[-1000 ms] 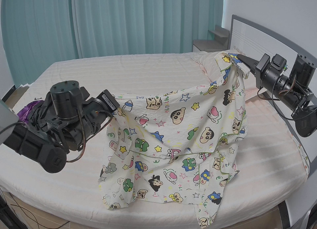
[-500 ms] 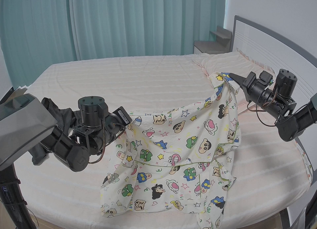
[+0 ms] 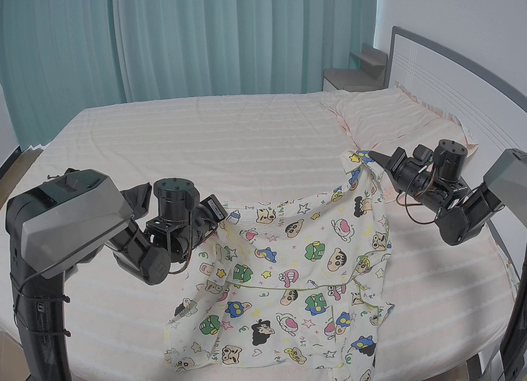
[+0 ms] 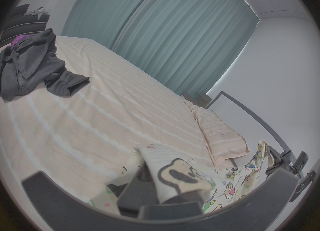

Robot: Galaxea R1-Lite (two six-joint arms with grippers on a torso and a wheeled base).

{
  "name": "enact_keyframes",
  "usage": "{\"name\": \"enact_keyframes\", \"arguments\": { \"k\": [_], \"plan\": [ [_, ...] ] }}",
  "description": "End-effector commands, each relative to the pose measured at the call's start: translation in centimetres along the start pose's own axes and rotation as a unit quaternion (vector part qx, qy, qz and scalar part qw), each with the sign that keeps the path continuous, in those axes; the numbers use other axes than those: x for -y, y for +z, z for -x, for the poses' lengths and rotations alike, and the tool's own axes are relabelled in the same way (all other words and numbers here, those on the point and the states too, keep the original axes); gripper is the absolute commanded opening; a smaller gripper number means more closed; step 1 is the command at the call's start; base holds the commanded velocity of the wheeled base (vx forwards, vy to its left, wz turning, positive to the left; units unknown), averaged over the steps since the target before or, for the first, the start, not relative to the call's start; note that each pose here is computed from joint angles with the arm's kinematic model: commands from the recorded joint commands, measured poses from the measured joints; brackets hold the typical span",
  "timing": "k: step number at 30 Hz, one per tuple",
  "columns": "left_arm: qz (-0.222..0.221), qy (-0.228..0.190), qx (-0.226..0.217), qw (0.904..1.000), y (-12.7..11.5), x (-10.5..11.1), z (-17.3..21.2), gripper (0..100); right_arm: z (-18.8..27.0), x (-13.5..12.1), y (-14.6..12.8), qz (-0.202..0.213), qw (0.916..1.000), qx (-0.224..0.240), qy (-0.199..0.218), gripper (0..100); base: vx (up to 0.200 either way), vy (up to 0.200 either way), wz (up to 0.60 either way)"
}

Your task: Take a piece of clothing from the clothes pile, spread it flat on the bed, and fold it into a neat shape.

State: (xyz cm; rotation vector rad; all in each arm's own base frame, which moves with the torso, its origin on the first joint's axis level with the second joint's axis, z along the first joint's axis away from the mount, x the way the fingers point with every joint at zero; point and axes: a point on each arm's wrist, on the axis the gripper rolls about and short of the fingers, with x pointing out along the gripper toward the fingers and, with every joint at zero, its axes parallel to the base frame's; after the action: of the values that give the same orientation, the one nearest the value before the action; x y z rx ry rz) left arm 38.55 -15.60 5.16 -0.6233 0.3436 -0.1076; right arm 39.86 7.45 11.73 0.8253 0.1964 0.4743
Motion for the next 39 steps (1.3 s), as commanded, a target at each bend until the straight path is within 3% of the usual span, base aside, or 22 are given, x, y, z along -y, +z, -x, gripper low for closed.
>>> {"name": "enact_keyframes", "arguments": {
  "k": [1, 8, 9, 15, 19, 23, 31, 37, 39],
  "plan": [
    [0.002, 0.022, -0.011, 0.9997, -1.4, -1.9, -2.0, 0, -1.5, 2.7, -1.5, -0.010, 0.9995, -0.012, -0.026, 0, 0.000, 0.000, 0.00],
    [0.032, 0.041, 0.005, 0.9986, -1.2, -4.1, -4.6, 0, -3.5, 5.2, -2.6, -0.015, 0.9987, -0.019, -0.044, 0, 0.000, 0.000, 0.00],
    [0.037, 0.048, 0.003, 0.9982, -1.2, -4.6, -5.1, 100, -4.0, 5.6, -2.7, -0.016, 0.9987, -0.019, -0.045, 100, 0.000, 0.000, 0.00],
    [0.046, 0.071, 0.011, 0.9964, -0.5, -6.0, -6.8, 100, -5.8, 6.6, -3.0, -0.017, 0.9980, -0.004, -0.061, 100, 0.000, 0.000, 0.00],
    [0.054, 0.086, 0.034, 0.9943, 0.8, -7.5, -7.9, 100, -7.8, 7.9, -2.6, -0.015, 0.9926, 0.045, -0.112, 100, 0.000, 0.000, 0.00],
    [0.059, 0.098, 0.052, 0.9921, 2.1, -8.7, -8.0, 100, -8.4, 9.1, -2.0, -0.021, 0.9882, 0.070, -0.134, 100, 0.000, 0.000, 0.00],
    [0.066, 0.111, 0.065, 0.9895, 3.7, -9.8, -7.9, 100, -8.6, 10.3, -2.8, -0.027, 0.9844, 0.061, -0.162, 100, 0.000, 0.000, 0.00],
    [0.078, 0.117, 0.082, 0.9867, 7.2, -9.5, -6.0, 100, -5.5, 10.4, 0.9, -0.027, 0.9771, 0.090, -0.191, 100, 0.000, 0.000, 0.00],
    [0.093, 0.113, 0.087, 0.9854, 9.2, -8.6, -3.5, 100, -1.5, 9.7, 2.6, -0.036, 0.9733, 0.080, -0.212, 100, 0.000, 0.000, 0.00]
  ]
}}
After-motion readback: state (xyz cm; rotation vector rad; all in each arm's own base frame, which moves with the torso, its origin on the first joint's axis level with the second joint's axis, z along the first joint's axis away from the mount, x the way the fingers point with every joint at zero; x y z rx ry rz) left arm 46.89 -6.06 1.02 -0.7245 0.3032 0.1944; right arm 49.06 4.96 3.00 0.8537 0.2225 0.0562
